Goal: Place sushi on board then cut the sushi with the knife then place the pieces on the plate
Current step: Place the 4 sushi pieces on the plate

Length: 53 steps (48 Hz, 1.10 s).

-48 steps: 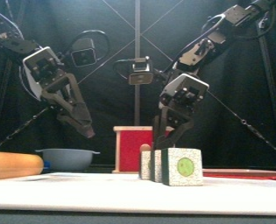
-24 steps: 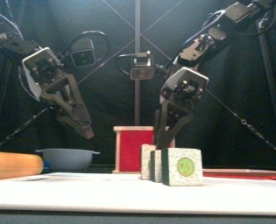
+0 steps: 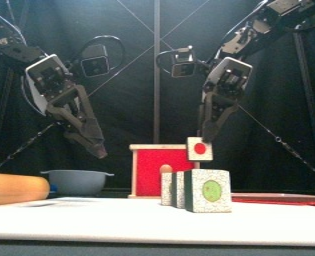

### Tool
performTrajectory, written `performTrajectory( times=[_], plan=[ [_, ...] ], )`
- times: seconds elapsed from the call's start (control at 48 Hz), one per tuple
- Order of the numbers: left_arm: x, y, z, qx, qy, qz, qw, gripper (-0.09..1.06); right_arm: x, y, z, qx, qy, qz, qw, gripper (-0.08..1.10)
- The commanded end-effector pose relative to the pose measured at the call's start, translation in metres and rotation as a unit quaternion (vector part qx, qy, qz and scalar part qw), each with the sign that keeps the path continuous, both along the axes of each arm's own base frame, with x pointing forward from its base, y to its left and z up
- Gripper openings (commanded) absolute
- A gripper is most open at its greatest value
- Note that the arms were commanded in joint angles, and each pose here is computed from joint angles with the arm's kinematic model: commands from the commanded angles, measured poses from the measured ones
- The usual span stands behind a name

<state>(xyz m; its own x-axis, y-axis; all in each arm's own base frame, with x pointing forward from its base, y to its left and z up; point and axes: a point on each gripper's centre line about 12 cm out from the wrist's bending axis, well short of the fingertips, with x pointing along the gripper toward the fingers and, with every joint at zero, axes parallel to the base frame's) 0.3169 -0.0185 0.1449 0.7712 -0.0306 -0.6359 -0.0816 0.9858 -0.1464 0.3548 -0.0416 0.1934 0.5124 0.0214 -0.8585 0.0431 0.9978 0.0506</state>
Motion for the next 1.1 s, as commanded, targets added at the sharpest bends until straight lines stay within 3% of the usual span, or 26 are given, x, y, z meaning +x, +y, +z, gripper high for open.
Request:
performTrajectory(
  times=[0.021, 0.417, 0.625, 0.854, 1.104],
  plan=[
    [0.003, 0.001, 0.008, -0.001, -0.015, 0.003, 0.9999, 0.91, -0.014, -0.008, 0.026, -0.001, -0.034, -0.018, 0.999, 0.55],
    [0.003, 0.002, 0.009, 0.0, -0.015, 0.002, 0.9999, 0.91, -0.075, -0.041, 0.012, 0.004, -0.007, -0.09, 0.996, 0.55],
    [0.003, 0.007, 0.008, 0.001, -0.015, 0.01, 0.9998, 0.9, -0.078, -0.067, -0.002, -0.01, 0.0, -0.124, 0.992, 0.55],
    [0.002, 0.007, 0.007, 0.002, -0.01, 0.009, 0.9999, 0.91, -0.077, -0.099, -0.029, -0.011, 0.043, -0.16, 0.986, 0.55],
    [0.001, 0.007, 0.006, 0.0, -0.008, 0.01, 0.9999, 0.91, -0.074, -0.127, -0.04, -0.017, 0.052, -0.188, 0.981, 0.55]
  ],
)
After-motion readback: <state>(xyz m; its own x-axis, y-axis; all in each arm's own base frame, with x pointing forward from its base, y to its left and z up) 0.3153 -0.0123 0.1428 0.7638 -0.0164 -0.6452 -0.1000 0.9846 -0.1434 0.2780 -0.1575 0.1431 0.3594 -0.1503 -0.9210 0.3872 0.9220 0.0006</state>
